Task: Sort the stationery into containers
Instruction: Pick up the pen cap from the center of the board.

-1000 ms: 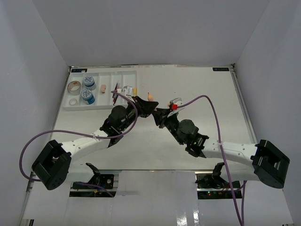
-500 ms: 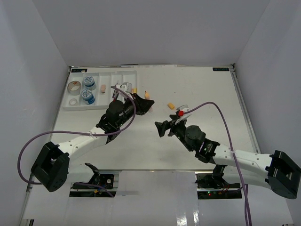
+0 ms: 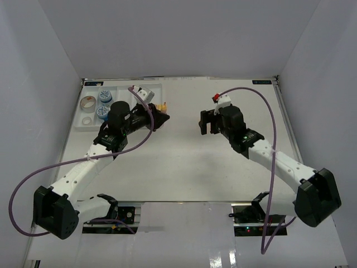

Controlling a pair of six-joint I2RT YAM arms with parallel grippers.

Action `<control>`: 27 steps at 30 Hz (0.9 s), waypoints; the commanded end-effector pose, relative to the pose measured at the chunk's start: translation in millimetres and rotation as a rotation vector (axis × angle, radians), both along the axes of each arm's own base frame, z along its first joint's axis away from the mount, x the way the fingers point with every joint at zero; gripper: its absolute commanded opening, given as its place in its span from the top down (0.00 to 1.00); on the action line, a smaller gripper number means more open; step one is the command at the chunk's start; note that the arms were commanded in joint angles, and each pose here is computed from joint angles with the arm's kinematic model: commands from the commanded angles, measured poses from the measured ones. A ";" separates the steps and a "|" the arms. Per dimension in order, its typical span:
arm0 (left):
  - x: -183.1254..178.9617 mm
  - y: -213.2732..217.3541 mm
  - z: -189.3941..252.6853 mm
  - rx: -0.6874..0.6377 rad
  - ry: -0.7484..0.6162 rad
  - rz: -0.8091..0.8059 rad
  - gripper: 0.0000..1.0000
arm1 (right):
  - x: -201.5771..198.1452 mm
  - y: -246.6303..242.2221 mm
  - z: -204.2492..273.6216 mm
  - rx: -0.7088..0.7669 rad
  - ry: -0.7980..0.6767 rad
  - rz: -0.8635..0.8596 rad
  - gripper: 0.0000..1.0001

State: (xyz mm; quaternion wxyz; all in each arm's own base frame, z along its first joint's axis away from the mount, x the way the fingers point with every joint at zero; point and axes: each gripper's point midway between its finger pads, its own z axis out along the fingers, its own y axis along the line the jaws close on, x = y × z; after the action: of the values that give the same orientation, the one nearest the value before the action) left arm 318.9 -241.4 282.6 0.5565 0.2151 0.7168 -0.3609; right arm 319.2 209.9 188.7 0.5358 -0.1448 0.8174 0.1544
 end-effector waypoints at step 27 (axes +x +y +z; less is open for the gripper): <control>-44.1 8.0 -42.6 0.177 -0.077 -0.175 1.00 | 119.8 29.7 -139.5 -0.428 0.404 0.251 0.27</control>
State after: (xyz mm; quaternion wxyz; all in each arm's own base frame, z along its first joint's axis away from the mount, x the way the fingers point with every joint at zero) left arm 273.0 -233.8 232.1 0.5191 0.3340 0.7091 -0.3410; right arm 427.5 236.0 40.7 0.2860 -0.3110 0.9037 0.0689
